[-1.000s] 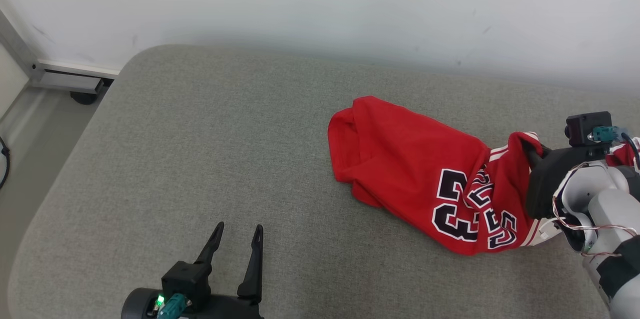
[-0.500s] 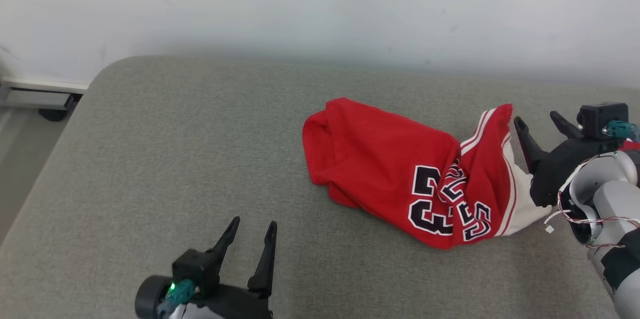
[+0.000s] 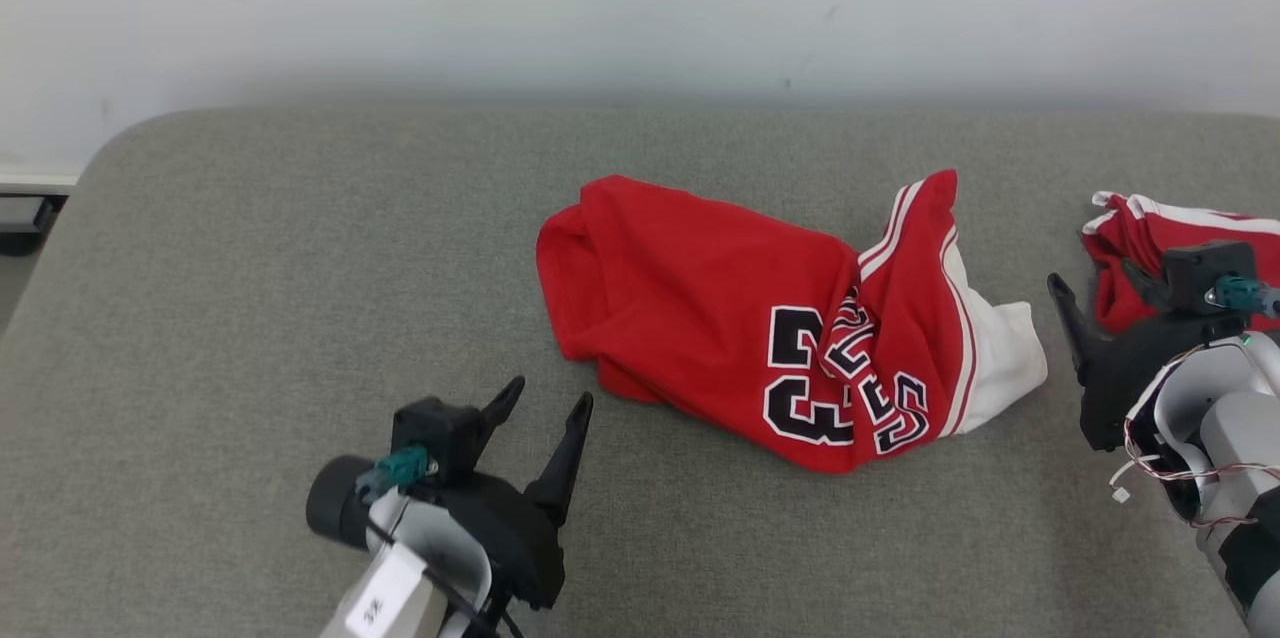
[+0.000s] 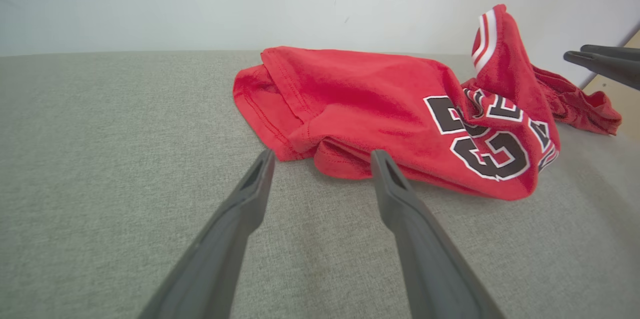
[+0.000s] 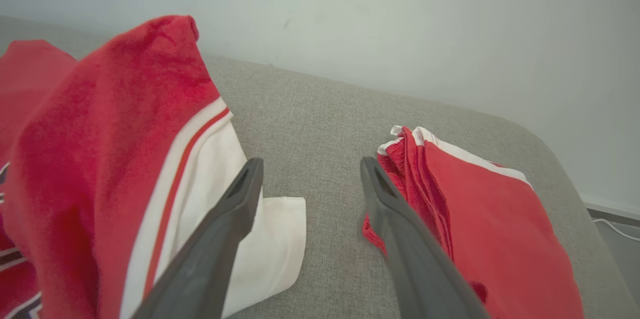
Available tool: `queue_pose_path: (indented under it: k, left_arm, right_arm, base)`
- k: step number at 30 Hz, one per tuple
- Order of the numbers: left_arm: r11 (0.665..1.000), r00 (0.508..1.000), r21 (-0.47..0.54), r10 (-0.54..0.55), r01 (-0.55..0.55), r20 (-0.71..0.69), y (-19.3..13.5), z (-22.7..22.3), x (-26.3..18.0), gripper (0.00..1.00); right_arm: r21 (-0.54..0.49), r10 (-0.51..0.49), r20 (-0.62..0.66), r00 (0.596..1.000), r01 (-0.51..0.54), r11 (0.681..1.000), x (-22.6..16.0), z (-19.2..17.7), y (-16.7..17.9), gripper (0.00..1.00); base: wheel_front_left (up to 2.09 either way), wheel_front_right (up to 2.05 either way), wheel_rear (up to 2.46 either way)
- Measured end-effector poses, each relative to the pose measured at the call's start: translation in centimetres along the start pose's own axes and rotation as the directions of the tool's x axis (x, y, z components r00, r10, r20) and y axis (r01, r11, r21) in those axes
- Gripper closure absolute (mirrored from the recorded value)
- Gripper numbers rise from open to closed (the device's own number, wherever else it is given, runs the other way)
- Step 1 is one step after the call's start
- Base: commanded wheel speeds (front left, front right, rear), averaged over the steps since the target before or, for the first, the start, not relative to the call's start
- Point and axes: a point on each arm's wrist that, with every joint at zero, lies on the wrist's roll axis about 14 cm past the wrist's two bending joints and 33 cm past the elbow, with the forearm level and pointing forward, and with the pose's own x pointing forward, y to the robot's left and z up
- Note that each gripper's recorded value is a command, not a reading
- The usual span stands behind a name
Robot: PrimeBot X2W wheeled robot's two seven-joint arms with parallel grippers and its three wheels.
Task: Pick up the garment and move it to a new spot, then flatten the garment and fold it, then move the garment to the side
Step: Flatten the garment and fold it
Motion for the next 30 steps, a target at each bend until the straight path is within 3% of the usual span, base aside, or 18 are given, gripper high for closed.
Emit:
queue_pose_path:
  k: [13,19,30]
  left_arm:
    - [0.998,0.984,0.046,-0.038,0.047,-0.172,1.8,-1.9,5.1,0.00]
    - [0.998,0.970,0.035,-0.051,0.061,-0.237,2.3,-3.7,6.2,0.00]
    - [0.995,0.963,0.020,-0.092,0.100,-0.254,1.5,-4.4,7.0,0.00]
  right_arm:
    - [-0.053,0.038,-0.155,0.987,-0.047,0.997,2.9,-3.1,1.2,0.00]
    - [-0.059,0.039,-0.276,0.960,-0.057,0.997,3.9,-6.0,1.5,0.00]
    - [-0.049,0.052,-0.365,0.929,-0.075,0.996,4.6,-8.1,2.8,0.00]
  base:
    - [0.00,0.00,0.00]
    - [0.00,0.00,0.00]
    - [0.00,0.00,0.00]
